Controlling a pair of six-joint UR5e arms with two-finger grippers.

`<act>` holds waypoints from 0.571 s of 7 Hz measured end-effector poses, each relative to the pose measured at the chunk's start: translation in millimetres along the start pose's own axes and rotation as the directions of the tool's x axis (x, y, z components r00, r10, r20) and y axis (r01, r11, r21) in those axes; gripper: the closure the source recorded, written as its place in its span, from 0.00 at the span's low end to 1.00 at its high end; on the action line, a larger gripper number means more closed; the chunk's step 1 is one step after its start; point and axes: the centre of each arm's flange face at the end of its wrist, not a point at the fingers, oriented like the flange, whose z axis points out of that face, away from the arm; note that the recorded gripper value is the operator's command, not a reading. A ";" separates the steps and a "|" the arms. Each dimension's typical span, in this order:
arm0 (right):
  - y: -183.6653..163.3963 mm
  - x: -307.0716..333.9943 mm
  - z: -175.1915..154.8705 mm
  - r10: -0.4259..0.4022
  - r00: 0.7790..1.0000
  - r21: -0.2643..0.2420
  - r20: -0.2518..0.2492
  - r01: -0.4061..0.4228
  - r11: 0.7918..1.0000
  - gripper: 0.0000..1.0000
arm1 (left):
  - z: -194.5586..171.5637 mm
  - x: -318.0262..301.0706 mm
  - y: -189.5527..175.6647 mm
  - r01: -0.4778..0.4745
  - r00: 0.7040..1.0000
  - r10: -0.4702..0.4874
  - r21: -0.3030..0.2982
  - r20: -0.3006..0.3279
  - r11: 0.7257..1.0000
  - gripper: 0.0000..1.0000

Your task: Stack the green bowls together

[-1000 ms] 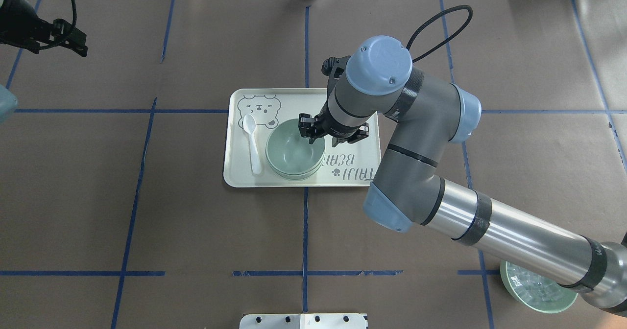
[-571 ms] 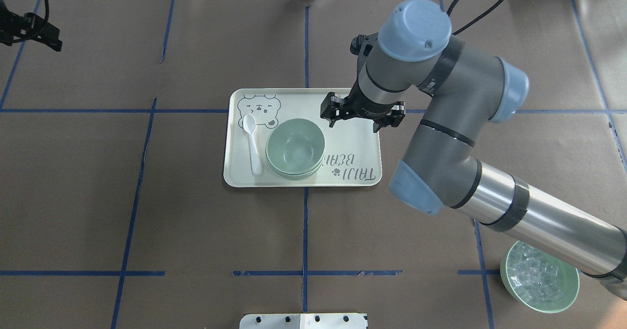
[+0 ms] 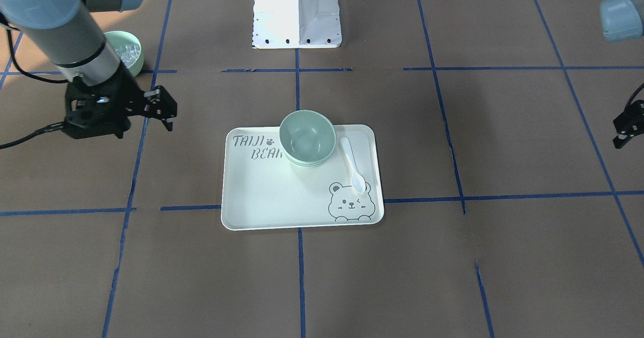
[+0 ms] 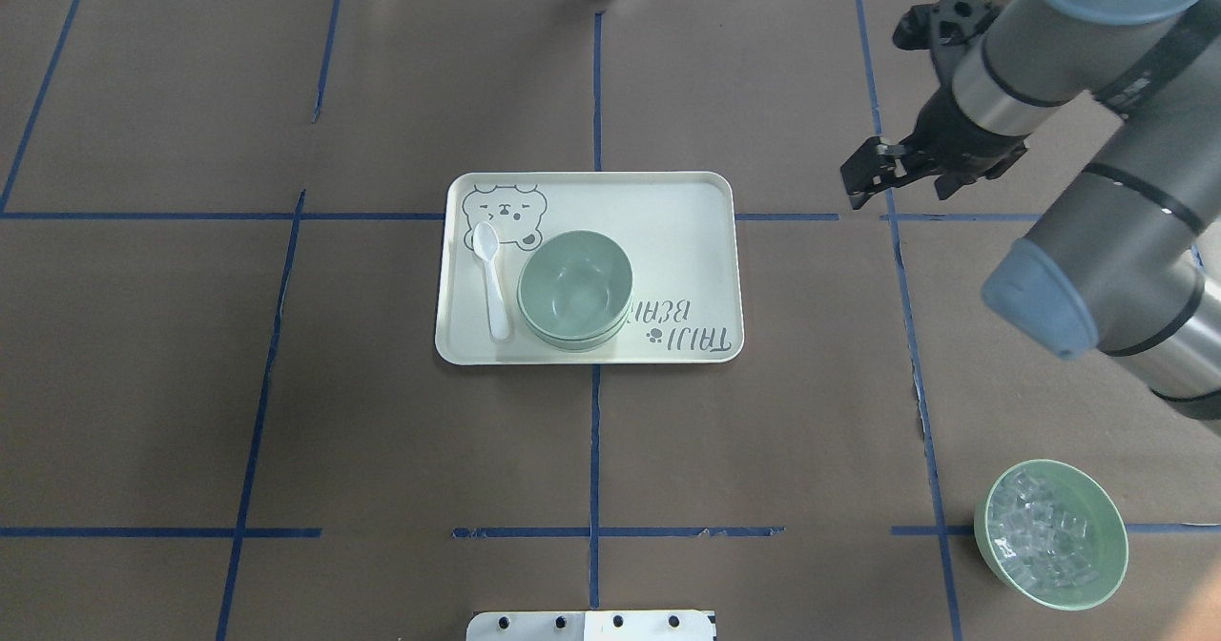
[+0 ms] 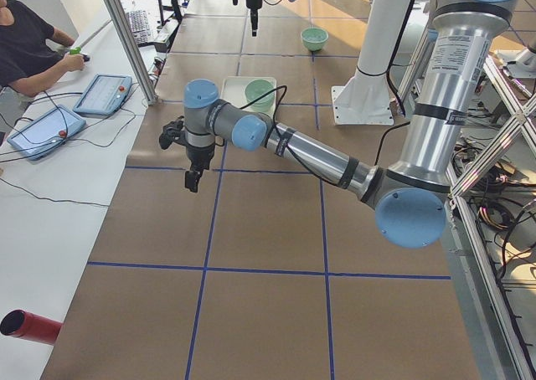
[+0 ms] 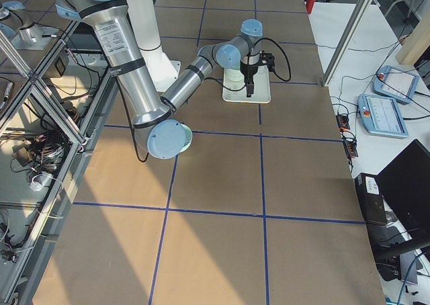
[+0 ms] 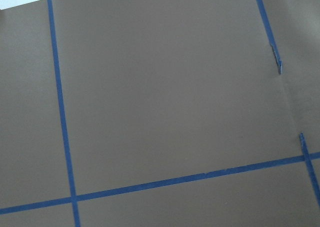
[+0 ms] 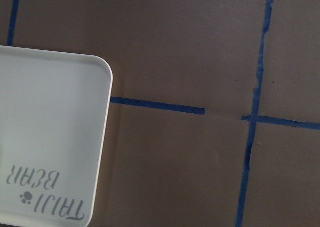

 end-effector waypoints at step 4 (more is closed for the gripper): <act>15.0 275.9 -21.9 -0.125 0.992 -0.061 0.000 0.125 0.990 0.00 | 3.2 -87.4 43.3 -0.016 0.999 0.014 -0.082 -0.030 0.997 0.00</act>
